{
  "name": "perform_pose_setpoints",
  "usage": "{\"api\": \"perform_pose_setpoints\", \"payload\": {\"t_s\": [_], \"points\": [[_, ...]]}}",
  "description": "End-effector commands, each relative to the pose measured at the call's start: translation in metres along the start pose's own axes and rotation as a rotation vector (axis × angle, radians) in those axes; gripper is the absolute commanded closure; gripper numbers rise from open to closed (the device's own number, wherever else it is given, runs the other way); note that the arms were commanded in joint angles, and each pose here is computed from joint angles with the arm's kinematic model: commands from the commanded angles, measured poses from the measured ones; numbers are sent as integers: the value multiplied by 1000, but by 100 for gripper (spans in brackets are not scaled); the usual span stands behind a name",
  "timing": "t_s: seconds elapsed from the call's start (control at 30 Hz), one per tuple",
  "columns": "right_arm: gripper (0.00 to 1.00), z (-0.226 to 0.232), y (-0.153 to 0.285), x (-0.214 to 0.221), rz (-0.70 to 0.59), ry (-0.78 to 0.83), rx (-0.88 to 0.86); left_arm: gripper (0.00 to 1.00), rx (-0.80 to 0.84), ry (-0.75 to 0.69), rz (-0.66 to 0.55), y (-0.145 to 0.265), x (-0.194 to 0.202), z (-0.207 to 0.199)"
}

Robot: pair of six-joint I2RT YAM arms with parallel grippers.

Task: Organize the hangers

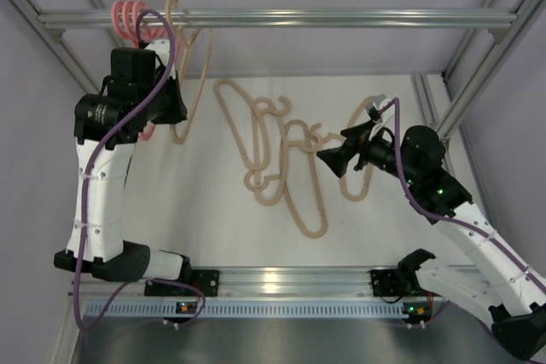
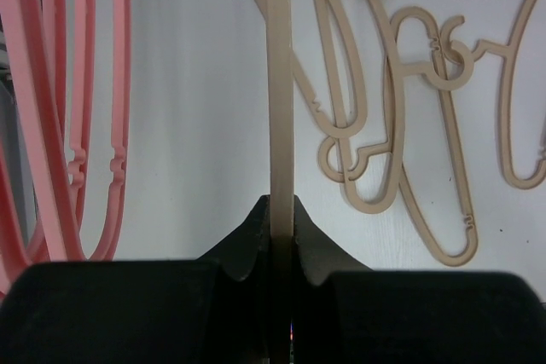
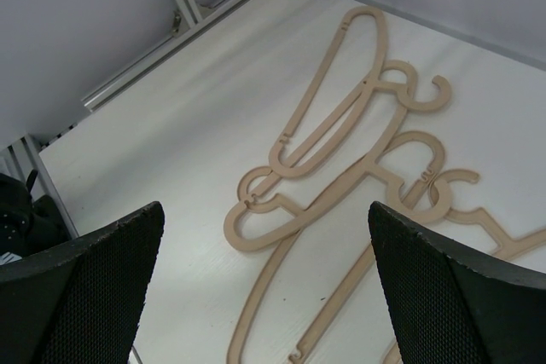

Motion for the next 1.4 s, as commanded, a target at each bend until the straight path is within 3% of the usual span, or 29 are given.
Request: {"api": "perform_pose_setpoints", "payload": {"t_s": [0.0,0.9,1.07,1.1,1.13,1.2,1.23,1.37], "points": [[0,3,3,-7,-27,-2,-16,100,-18,40,1,-7,-5,4],[1,5,-4,1,-16,-28,-45,100,-101,148,115,-53,1,45],[1,2,-9,9,8,-35,-34,100,-171,166,76,-48,-2,56],[1,2,-10,12,15,-37,-33,91,-170,171,60,-44,-4,56],[1,-1,-13,16,28,-45,-22,75,-167,175,45,-41,-5,55],[1,-6,-18,26,57,-63,11,59,-158,180,-8,-28,-11,53],[1,-9,-20,28,66,-70,25,42,-156,182,-25,-23,-12,53],[1,-19,-30,48,128,-114,86,9,-152,207,-123,5,-17,51]]}}
Point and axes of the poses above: each gripper's point midway between its finger pads, its own y axis back along the fingers, its own z axis along the line the jaws close on, x = y × z, the point moved 4 cm from there along y, back along the fingers, and after that the axes turned 9 degrees about y, right-handed, at the moved point
